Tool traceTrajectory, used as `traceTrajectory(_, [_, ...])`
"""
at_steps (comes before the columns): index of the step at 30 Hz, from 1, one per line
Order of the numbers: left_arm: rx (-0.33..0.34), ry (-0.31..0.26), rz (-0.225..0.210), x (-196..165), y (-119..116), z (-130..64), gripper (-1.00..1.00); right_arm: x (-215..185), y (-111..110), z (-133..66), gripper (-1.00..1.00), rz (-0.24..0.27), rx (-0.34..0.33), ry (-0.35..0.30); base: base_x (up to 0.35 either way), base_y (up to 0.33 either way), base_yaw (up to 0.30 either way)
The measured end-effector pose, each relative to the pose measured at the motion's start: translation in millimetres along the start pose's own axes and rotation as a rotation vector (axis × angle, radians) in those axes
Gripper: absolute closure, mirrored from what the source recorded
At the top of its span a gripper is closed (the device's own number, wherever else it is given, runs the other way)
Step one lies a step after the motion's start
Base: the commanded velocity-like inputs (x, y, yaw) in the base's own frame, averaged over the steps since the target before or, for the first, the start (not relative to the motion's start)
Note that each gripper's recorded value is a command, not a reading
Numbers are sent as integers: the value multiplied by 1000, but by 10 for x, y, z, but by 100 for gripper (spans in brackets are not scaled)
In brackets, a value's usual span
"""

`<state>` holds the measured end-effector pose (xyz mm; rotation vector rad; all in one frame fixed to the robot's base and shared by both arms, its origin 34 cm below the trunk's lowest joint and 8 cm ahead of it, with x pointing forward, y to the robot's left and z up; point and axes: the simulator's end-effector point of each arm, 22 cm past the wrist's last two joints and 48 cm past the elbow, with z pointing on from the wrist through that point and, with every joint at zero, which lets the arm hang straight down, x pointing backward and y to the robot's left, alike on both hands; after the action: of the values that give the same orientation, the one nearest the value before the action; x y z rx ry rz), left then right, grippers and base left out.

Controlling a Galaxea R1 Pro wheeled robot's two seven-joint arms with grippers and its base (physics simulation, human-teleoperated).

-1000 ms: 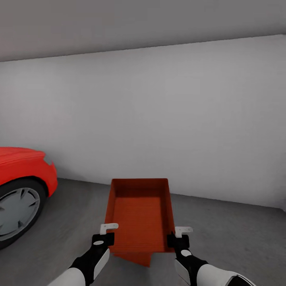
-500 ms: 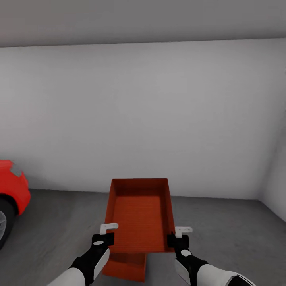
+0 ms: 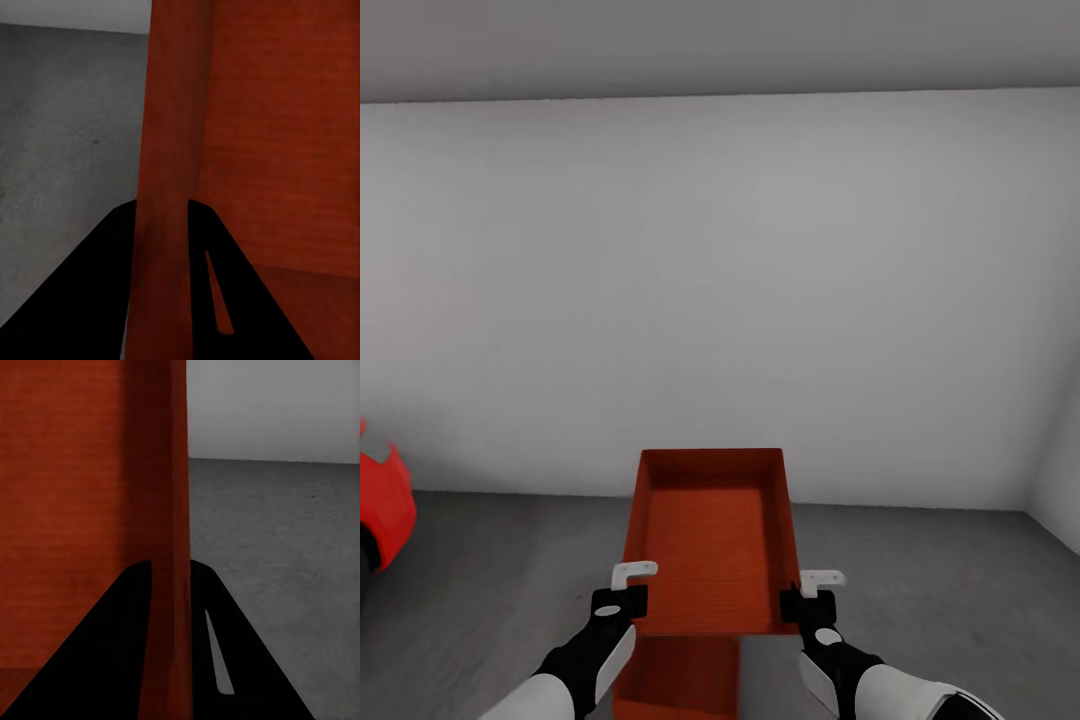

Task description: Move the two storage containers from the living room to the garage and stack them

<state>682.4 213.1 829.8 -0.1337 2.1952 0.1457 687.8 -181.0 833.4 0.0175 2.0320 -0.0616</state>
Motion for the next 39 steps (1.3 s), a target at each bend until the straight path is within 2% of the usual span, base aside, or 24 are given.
traceTrajectory(29, [0, -1, 1, -3, 0, 0, 100, -1, 1, -1, 100, 1, 0, -1, 321, 20, 0])
traceTrajectory(39, [0, -1, 2, -5, 1, 0, 100, 1, 0, -1, 100, 2, 0, 0, 302, 186, 0])
